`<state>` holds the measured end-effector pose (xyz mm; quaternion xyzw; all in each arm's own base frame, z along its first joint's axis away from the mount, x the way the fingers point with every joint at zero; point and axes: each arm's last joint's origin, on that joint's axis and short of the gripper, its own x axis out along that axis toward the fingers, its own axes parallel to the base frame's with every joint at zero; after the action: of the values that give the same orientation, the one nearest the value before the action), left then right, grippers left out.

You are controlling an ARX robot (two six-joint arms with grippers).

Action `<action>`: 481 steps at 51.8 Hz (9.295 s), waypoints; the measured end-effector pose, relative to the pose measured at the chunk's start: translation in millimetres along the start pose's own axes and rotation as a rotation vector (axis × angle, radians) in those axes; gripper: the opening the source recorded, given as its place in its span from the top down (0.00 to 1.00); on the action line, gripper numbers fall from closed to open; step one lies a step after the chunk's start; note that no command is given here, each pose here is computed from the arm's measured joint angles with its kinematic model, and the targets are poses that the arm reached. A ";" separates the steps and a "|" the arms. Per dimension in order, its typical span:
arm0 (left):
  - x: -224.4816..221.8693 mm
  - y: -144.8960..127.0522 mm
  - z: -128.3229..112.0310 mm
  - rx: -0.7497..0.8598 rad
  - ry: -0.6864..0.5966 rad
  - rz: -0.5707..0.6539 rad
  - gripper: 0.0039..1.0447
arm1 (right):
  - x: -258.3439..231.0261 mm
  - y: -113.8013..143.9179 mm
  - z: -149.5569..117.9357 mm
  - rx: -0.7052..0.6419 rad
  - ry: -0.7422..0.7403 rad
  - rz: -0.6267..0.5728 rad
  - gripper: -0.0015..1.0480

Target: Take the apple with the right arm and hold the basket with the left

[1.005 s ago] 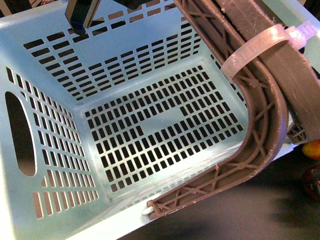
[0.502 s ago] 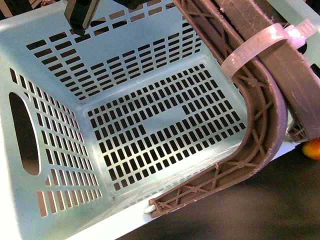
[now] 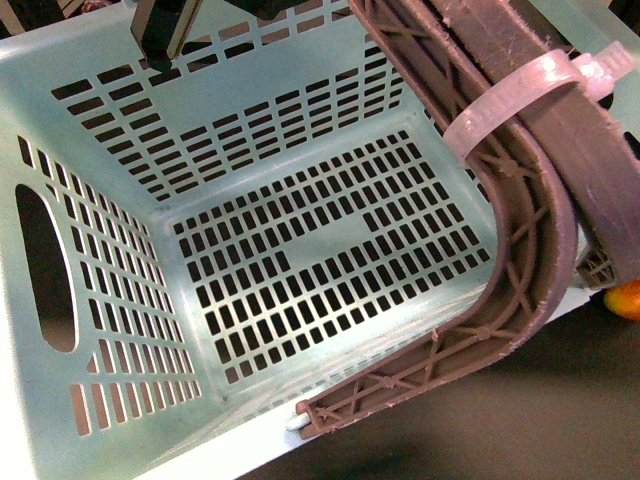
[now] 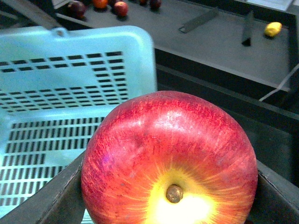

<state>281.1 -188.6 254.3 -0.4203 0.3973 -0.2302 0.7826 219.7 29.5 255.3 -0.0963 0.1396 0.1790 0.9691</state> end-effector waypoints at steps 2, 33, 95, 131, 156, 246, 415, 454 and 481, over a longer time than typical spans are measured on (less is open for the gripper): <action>0.0 0.0 0.0 0.000 0.001 -0.001 0.74 | 2.8 8.1 0.6 -0.001 -0.002 0.021 0.24; 0.5 0.5 -0.4 -0.001 0.004 0.001 0.74 | 20.5 49.2 -15.9 -0.028 0.049 -0.039 0.08; 0.6 0.9 0.0 -0.001 0.002 0.003 0.74 | -67.6 16.9 -97.5 0.186 -0.273 -0.361 0.98; 0.6 0.9 0.0 0.000 0.001 0.002 0.74 | -80.9 24.7 -109.9 0.181 -0.300 -0.364 0.98; 0.6 0.8 -0.1 0.001 0.001 0.003 0.74 | -93.3 30.6 -116.5 0.183 -0.294 -0.363 0.98; -55.7 62.9 89.8 -0.460 -0.557 0.286 0.75 | -93.5 30.7 -116.4 0.184 -0.296 -0.363 0.08; -189.3 167.1 -70.6 0.903 -0.872 0.483 0.97 | -93.5 30.7 -116.4 0.184 -0.296 -0.363 0.08; -200.1 169.5 -89.0 0.902 -0.867 0.485 0.97 | -93.5 30.7 -116.4 0.185 -0.296 -0.363 0.08; -200.1 169.5 -89.1 0.901 -0.867 0.485 0.69 | -93.5 30.7 -116.4 0.184 -0.296 -0.363 0.08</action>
<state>97.2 -0.3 168.0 -0.0056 -0.0047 -0.0016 1.0000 96.8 0.3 169.9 -0.0037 -0.0079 0.0005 1.0000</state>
